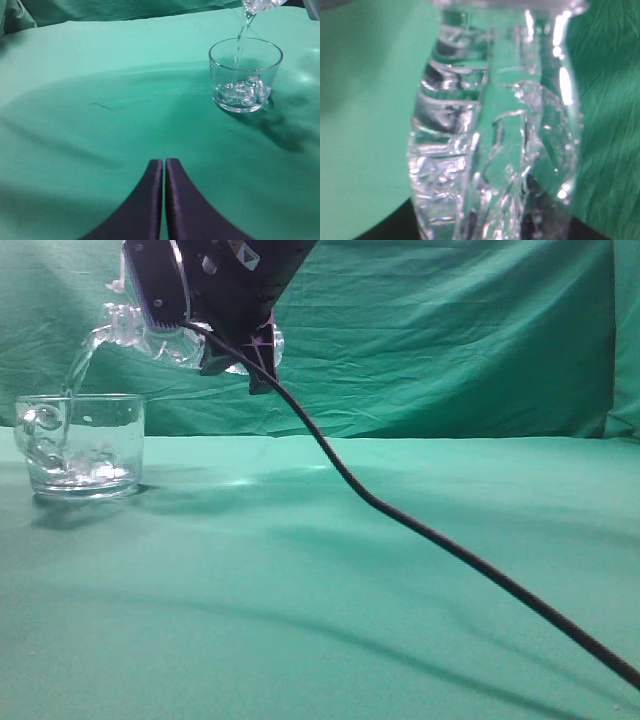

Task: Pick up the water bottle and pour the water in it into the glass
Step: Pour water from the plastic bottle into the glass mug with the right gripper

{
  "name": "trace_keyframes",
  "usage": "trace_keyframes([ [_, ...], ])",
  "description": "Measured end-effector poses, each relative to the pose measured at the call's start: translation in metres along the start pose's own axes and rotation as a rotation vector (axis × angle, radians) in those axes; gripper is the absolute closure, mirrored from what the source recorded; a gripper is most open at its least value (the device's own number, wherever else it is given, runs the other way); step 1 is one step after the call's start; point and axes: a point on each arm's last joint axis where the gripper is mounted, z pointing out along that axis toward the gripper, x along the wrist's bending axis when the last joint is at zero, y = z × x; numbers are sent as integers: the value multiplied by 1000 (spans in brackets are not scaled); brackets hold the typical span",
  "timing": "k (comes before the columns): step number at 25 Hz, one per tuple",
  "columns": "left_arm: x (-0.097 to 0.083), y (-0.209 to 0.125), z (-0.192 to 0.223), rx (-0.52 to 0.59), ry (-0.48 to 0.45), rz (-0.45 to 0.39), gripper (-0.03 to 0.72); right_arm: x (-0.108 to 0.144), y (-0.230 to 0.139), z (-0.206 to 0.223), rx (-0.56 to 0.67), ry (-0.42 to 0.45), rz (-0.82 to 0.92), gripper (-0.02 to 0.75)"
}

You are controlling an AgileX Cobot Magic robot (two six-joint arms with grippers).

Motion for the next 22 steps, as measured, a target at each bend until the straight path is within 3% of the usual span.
trace_keyframes([
  [22, 0, 0, 0, 0, 0, 0, 688, 0, 0, 0, 4, 2, 21, 449],
])
